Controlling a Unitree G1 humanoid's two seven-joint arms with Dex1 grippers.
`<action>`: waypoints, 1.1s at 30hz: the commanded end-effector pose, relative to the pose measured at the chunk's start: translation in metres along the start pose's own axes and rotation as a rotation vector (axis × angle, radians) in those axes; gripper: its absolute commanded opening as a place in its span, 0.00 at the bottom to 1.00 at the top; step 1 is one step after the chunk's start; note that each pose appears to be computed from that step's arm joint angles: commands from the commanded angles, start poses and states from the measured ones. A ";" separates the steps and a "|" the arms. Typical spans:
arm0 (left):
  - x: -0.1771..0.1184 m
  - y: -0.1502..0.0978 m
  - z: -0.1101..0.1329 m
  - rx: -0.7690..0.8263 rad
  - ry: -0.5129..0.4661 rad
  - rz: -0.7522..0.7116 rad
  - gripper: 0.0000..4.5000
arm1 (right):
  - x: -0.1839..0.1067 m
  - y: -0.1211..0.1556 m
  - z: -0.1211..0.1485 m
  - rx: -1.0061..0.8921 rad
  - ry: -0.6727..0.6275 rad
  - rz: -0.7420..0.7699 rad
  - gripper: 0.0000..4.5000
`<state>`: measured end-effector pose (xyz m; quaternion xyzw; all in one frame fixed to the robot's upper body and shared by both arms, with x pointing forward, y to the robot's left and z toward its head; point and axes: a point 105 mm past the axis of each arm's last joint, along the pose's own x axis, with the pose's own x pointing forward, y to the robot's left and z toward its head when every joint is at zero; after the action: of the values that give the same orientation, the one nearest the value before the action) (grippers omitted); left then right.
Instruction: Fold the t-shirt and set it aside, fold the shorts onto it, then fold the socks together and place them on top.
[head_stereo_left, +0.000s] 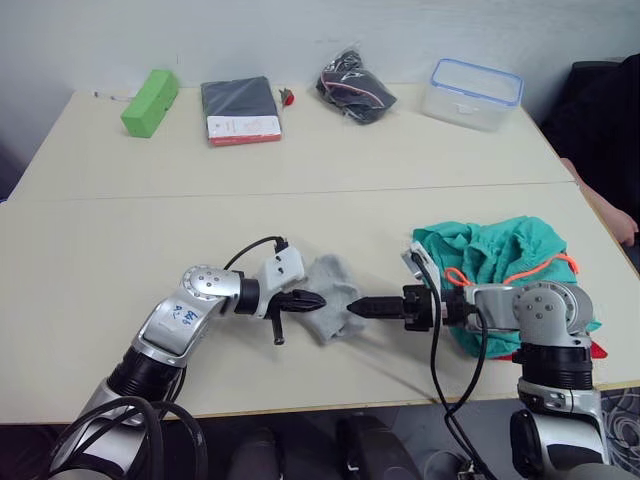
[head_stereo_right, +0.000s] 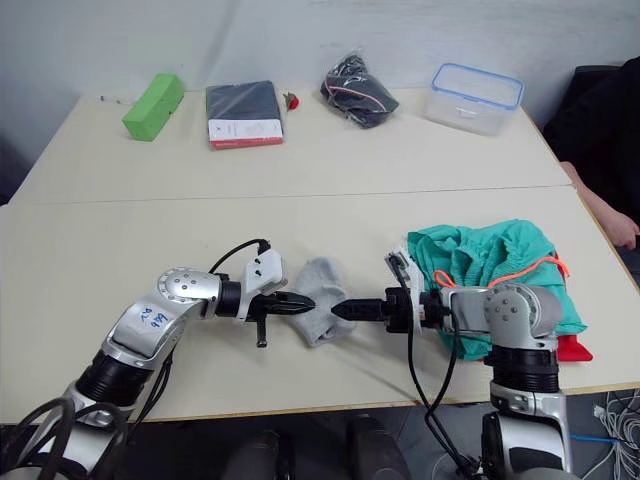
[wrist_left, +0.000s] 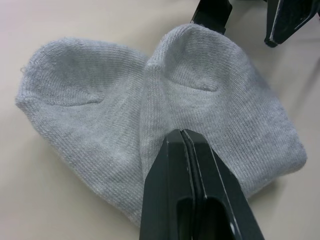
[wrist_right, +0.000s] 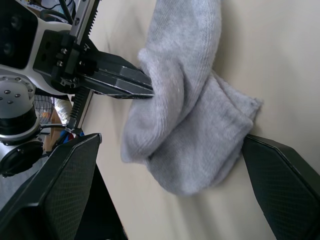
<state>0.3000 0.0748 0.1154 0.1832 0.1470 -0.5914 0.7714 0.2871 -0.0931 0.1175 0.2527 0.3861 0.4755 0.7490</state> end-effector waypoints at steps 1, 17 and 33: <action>0.000 -0.001 0.003 0.015 -0.006 0.000 0.00 | 0.013 -0.002 -0.007 0.037 0.038 -0.001 0.99; -0.008 0.001 -0.001 -0.003 -0.004 0.033 0.00 | 0.063 -0.012 -0.013 0.097 0.106 -0.027 0.56; -0.038 -0.018 0.012 -0.098 -0.136 0.004 0.33 | 0.030 -0.005 0.012 0.098 -0.029 -0.002 0.04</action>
<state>0.2807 0.0953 0.1205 0.1191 0.1544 -0.5799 0.7910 0.3079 -0.0575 0.1099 0.2878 0.4001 0.4649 0.7355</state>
